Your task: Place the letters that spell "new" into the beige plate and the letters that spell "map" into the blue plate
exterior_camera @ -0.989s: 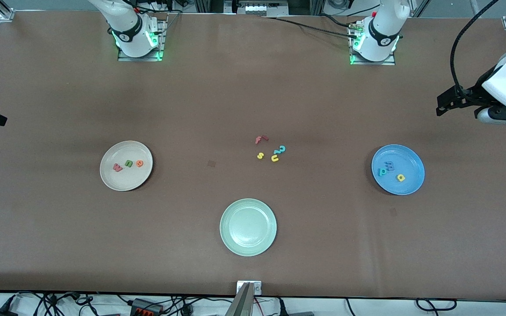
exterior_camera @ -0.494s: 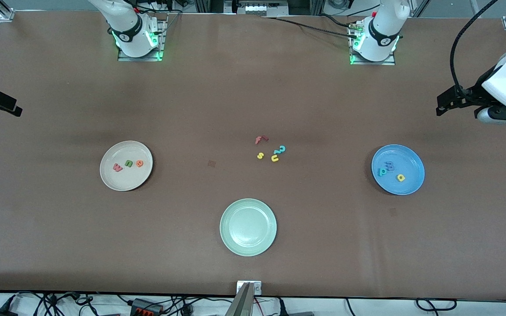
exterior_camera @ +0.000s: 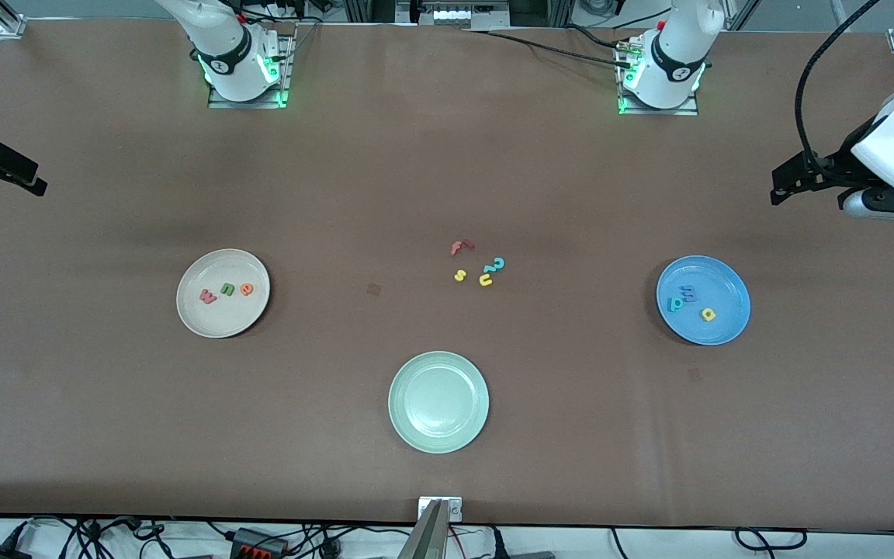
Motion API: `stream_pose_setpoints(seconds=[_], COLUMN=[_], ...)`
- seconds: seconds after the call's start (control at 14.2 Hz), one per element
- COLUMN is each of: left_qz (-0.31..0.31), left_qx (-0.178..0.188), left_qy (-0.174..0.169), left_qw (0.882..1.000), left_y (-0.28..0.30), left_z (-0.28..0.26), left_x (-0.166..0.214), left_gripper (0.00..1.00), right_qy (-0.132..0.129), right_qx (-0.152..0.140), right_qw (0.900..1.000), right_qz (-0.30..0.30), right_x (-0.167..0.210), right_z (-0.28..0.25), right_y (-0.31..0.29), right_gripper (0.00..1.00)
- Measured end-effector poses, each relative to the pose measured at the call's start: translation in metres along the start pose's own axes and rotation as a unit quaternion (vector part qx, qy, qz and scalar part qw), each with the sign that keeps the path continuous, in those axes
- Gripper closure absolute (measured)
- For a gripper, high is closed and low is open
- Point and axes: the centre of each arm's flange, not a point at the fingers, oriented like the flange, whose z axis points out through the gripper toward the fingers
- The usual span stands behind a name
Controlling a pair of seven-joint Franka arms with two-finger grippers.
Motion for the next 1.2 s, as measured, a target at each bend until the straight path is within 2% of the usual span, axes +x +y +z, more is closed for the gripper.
stream_pose_setpoints(seconds=[1.2], left_qz=[0.000], left_qx=[0.000], left_qy=[0.000], left_qw=[1.000], left_y=[0.0005], left_z=[0.0000], left_x=[0.0000], left_gripper=[0.00], right_qy=[-0.008], right_qx=[-0.005], right_qw=[1.000], right_qz=[-0.006], right_x=[-0.0016], right_z=[0.0037], right_y=[0.0005], right_gripper=[0.00])
